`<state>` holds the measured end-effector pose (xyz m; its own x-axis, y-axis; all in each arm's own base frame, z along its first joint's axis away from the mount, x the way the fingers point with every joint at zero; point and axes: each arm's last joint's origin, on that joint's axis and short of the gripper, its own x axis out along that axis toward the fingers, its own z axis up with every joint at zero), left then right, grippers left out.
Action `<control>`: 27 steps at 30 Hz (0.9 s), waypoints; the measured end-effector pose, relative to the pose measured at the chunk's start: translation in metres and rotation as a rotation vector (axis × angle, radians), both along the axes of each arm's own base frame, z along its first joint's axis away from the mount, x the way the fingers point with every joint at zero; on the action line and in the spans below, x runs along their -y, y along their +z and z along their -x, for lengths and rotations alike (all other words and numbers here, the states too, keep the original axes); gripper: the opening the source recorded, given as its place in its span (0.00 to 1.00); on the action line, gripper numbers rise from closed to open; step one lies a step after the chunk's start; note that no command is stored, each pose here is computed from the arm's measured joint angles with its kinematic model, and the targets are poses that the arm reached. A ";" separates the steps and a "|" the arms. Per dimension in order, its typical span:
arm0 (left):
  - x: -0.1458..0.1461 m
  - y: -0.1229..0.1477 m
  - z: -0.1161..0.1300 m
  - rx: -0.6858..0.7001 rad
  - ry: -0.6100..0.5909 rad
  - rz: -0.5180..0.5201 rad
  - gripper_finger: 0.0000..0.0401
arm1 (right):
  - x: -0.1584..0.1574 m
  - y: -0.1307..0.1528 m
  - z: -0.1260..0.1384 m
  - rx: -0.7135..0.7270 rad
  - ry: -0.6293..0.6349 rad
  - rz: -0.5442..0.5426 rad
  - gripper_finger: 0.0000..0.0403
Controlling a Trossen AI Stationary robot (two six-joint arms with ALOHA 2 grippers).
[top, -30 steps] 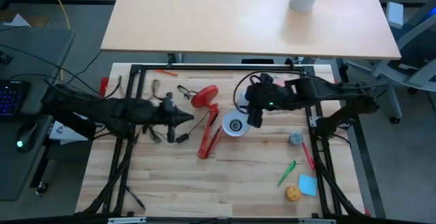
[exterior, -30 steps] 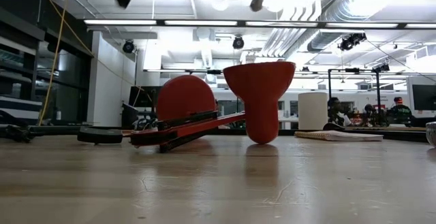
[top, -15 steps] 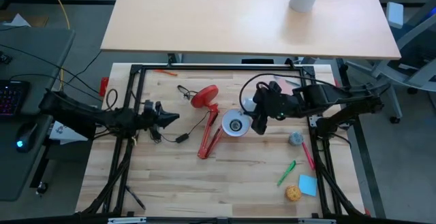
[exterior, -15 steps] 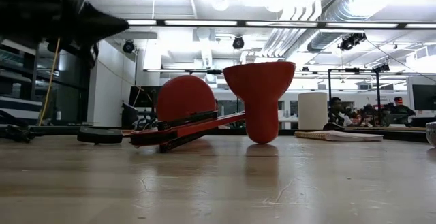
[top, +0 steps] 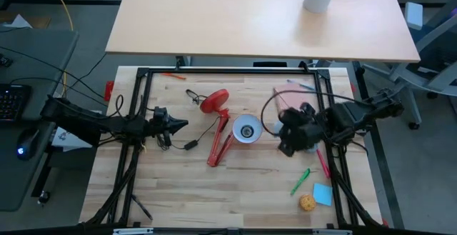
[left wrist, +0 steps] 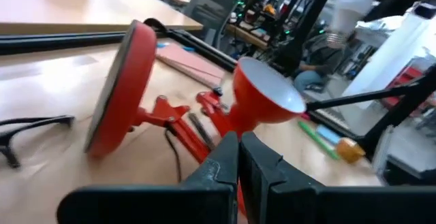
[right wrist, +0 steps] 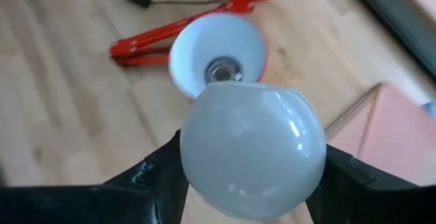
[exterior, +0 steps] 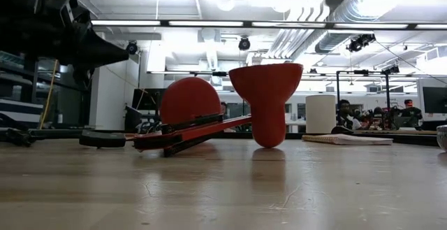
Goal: Screw lightbulb
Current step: Remove the lightbulb from the lamp
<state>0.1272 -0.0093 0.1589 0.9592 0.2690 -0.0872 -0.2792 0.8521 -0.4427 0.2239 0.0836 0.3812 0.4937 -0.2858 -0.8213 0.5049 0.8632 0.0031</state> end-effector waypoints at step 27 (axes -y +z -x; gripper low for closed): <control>0.010 -0.002 -0.001 0.012 -0.263 0.280 0.00 | 0.003 -0.208 0.018 0.410 0.105 -0.126 0.56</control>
